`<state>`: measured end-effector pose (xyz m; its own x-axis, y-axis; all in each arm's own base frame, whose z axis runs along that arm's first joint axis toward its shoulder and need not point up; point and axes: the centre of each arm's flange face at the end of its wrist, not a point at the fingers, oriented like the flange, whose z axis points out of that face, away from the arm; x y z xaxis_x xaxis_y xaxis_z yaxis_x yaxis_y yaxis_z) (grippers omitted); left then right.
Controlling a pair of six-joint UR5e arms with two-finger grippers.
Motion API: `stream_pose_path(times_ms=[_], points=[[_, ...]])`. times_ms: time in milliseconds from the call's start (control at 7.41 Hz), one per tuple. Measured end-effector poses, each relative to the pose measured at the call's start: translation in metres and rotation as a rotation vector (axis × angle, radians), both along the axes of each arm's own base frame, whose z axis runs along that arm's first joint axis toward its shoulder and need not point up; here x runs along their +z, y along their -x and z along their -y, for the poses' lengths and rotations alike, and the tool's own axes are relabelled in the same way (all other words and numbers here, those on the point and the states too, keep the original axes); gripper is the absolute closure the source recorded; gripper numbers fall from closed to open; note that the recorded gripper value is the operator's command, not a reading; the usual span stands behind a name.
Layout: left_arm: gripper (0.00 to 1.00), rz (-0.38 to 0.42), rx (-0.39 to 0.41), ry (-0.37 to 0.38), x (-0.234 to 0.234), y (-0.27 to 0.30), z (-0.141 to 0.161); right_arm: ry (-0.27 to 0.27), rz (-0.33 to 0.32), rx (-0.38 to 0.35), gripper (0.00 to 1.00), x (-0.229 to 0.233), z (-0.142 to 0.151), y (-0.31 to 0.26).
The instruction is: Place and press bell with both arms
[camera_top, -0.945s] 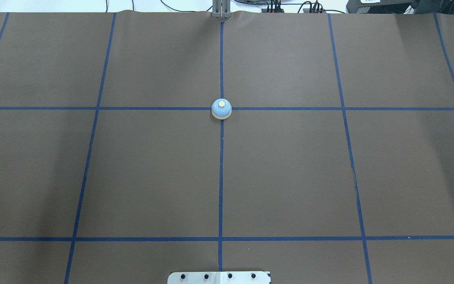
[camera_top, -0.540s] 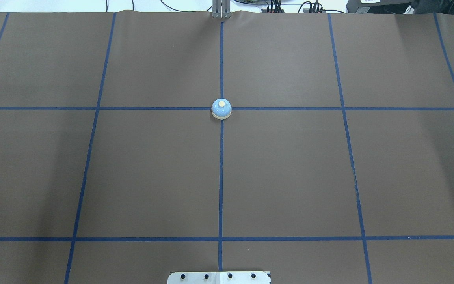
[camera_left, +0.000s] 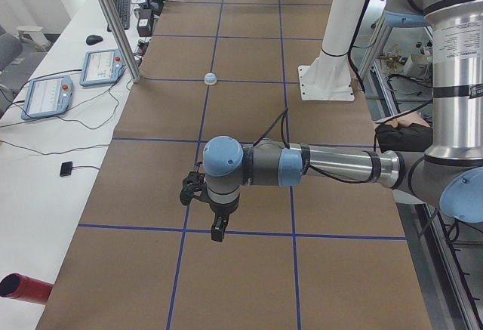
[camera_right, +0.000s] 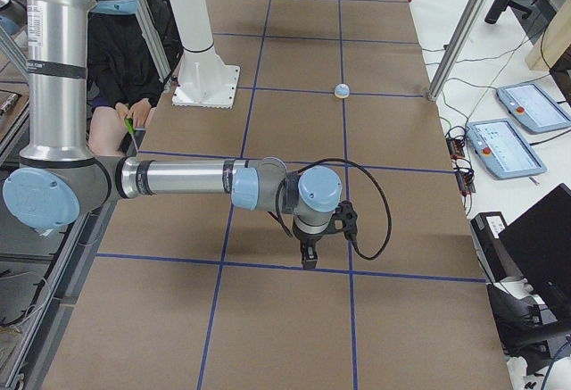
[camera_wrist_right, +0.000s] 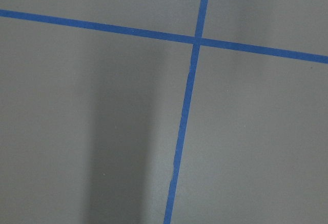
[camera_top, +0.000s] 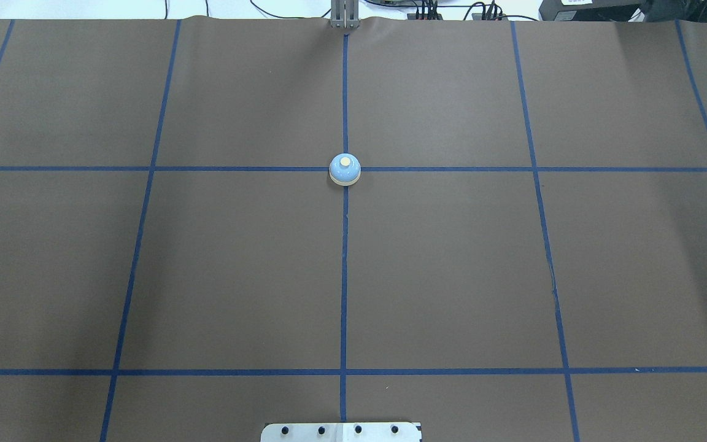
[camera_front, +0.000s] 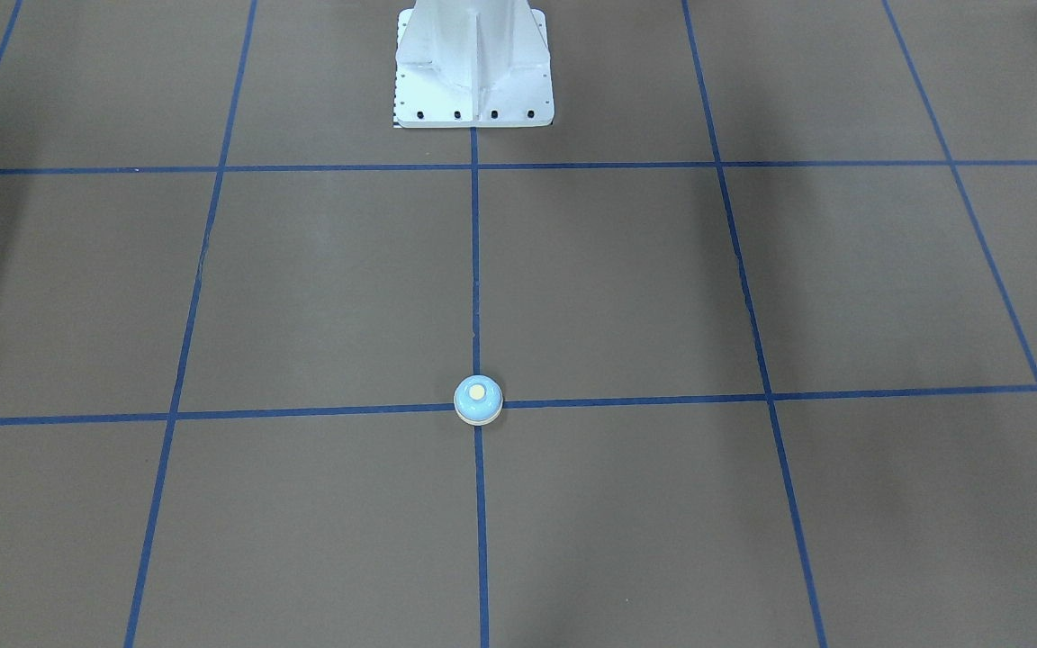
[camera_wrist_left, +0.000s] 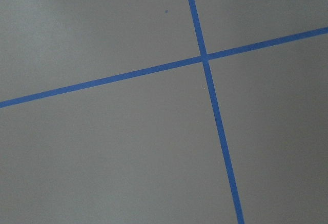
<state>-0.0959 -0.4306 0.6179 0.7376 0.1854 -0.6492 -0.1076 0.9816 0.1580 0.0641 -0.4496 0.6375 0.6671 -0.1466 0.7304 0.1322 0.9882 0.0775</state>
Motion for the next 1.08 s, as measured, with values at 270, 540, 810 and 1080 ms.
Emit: stream_pose_path(times_ms=[270, 540, 810, 1080], points=[[0.00, 0.000, 0.001, 0.012, 0.000, -0.002, -0.001, 0.004, 0.000, 0.000, 0.00, 0.002, 0.000, 0.000], [0.00, 0.000, 0.009, 0.020, 0.002, -0.007, 0.000, 0.006, 0.000, -0.001, 0.00, 0.003, -0.001, 0.000], [0.00, 0.002, 0.028, 0.029, 0.006, -0.014, 0.001, 0.010, 0.000, -0.002, 0.00, 0.005, -0.003, 0.000], [0.00, 0.002, 0.034, 0.033, 0.008, -0.017, 0.001, 0.008, -0.002, 0.000, 0.00, 0.004, -0.003, 0.000]])
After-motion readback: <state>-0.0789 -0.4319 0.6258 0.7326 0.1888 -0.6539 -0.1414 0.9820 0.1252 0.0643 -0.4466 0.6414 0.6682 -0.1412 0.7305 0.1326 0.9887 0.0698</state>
